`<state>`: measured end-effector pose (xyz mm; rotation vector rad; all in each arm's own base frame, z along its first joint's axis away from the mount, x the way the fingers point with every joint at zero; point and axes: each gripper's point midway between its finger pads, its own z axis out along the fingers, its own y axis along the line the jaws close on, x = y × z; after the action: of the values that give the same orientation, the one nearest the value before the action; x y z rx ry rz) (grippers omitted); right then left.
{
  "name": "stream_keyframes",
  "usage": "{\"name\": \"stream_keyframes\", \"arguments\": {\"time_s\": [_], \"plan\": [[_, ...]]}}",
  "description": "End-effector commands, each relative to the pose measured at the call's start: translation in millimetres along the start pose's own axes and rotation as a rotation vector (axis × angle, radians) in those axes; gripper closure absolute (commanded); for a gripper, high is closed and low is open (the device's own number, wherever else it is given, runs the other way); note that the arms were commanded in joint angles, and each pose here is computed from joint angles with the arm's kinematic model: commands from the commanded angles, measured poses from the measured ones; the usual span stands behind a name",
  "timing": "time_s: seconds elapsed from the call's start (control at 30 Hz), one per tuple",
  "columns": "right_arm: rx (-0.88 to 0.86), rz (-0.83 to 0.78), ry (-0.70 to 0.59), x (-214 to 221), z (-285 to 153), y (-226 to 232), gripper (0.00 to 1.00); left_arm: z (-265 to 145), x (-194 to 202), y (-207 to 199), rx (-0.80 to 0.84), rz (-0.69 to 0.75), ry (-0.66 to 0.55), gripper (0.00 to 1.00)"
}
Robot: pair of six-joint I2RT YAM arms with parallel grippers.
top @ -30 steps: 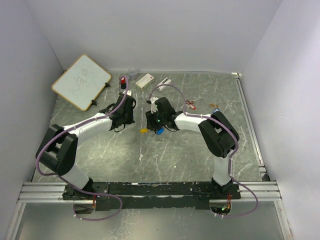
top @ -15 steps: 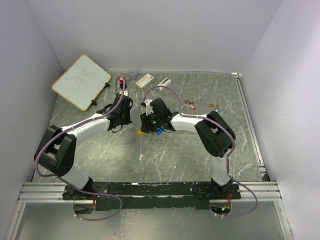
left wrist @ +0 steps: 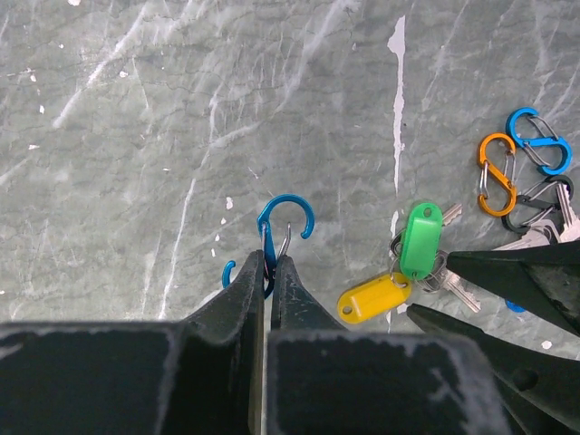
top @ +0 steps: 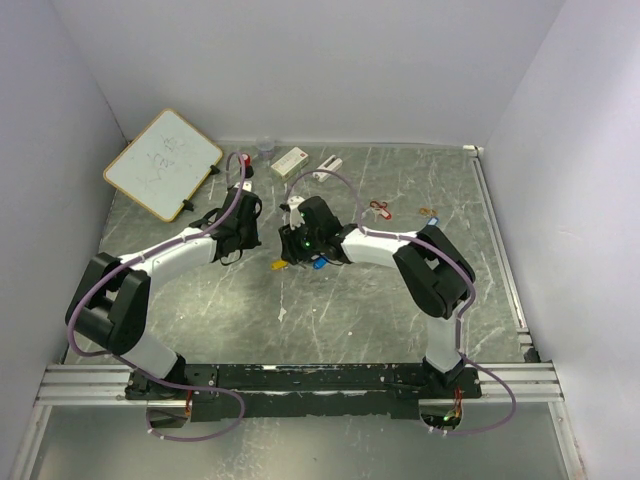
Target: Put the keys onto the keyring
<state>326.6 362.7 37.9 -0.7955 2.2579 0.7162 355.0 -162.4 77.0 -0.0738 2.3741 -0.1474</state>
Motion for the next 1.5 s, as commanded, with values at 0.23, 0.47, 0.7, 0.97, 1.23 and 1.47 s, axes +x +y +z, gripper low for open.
{"name": "stream_keyframes", "arguments": {"time_s": [0.23,0.47,0.7,0.97,1.23,1.47], "plan": [[0.047,-0.076,-0.004,0,-9,-9,0.6,-5,-10,-6,0.035,-0.029,-0.025,0.93],[0.033,-0.088,0.009,6,-9,-8,0.6,-3,-9,-7,0.038,-0.03,-0.019,0.93],[0.039,-0.09,0.012,7,-6,-9,0.67,-3,-9,-7,0.041,-0.031,-0.018,0.93],[0.042,-0.096,0.011,5,-3,-11,0.77,-3,-8,-6,0.037,-0.031,-0.018,0.93],[0.043,-0.094,0.006,5,0,-11,0.82,-3,-9,-6,0.035,-0.028,-0.02,0.93],[0.058,-0.105,-0.012,0,1,-14,0.98,-4,-10,-6,0.034,-0.023,-0.019,0.93]]}}
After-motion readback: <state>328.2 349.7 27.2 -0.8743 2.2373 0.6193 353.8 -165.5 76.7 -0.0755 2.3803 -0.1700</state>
